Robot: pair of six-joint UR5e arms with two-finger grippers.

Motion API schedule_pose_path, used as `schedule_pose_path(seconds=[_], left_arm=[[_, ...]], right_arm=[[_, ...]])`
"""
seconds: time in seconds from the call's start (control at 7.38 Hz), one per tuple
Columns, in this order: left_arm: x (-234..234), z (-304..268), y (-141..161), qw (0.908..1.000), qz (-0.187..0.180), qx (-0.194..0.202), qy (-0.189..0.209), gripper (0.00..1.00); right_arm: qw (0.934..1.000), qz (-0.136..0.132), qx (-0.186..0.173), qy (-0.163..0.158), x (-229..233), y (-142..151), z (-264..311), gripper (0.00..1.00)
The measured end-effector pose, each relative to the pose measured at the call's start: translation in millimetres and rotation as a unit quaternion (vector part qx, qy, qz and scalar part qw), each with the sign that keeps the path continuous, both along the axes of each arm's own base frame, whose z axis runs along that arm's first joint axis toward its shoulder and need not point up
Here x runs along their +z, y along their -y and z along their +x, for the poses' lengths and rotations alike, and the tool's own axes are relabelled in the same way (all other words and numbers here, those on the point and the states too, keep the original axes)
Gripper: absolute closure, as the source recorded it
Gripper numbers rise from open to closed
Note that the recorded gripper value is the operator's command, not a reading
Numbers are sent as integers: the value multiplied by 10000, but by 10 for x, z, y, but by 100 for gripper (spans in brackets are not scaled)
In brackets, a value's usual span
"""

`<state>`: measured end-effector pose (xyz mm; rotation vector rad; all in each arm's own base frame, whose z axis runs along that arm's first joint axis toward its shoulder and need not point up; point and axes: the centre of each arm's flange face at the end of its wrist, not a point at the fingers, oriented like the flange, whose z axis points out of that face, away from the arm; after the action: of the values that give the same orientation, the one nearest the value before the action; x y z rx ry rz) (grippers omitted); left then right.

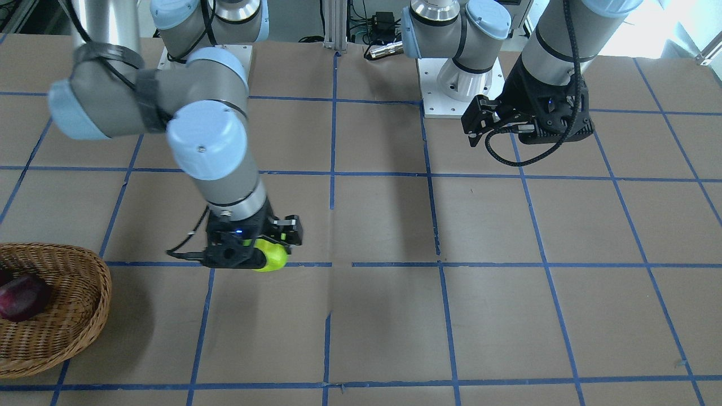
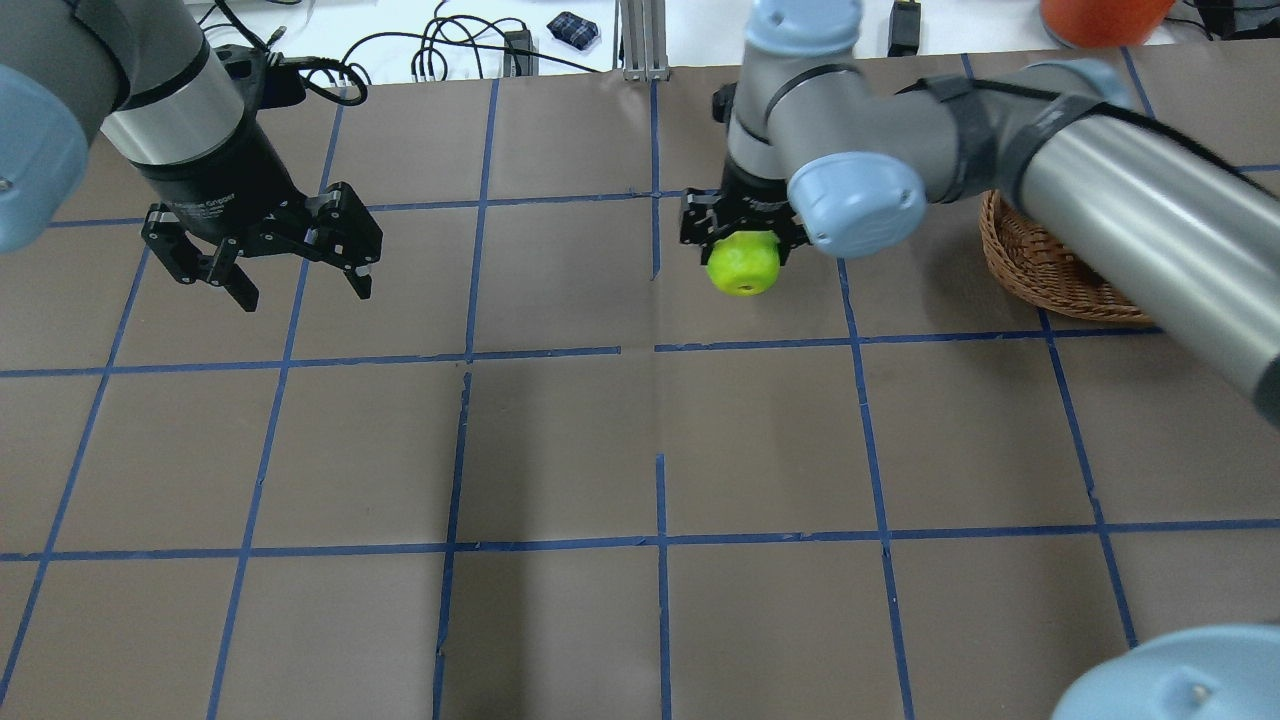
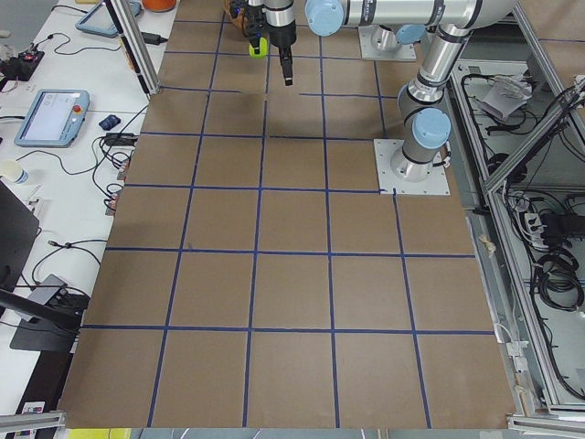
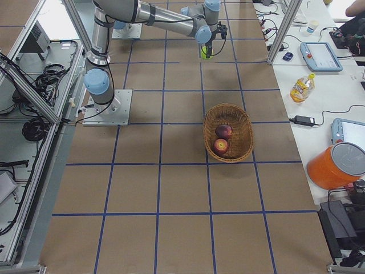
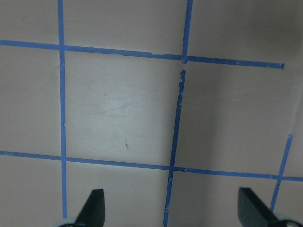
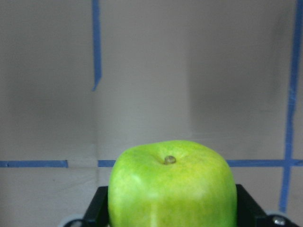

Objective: Put all apples into basket
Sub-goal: 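Carry the green apple into the basket and release it with the right gripper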

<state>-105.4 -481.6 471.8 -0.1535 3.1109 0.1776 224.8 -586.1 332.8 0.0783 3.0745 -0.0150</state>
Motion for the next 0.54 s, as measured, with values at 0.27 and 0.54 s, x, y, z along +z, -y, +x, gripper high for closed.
schedule_pose_path(seconds=[0.27, 0.54], left_arm=[[33, -3, -7, 10000, -40, -9, 6, 0], [73, -1, 5, 10000, -82, -9, 9, 0]], right_arm=[[9993, 63, -223, -289, 272, 129, -1232, 100], [9987, 105, -89, -486, 204, 238, -2266, 100]])
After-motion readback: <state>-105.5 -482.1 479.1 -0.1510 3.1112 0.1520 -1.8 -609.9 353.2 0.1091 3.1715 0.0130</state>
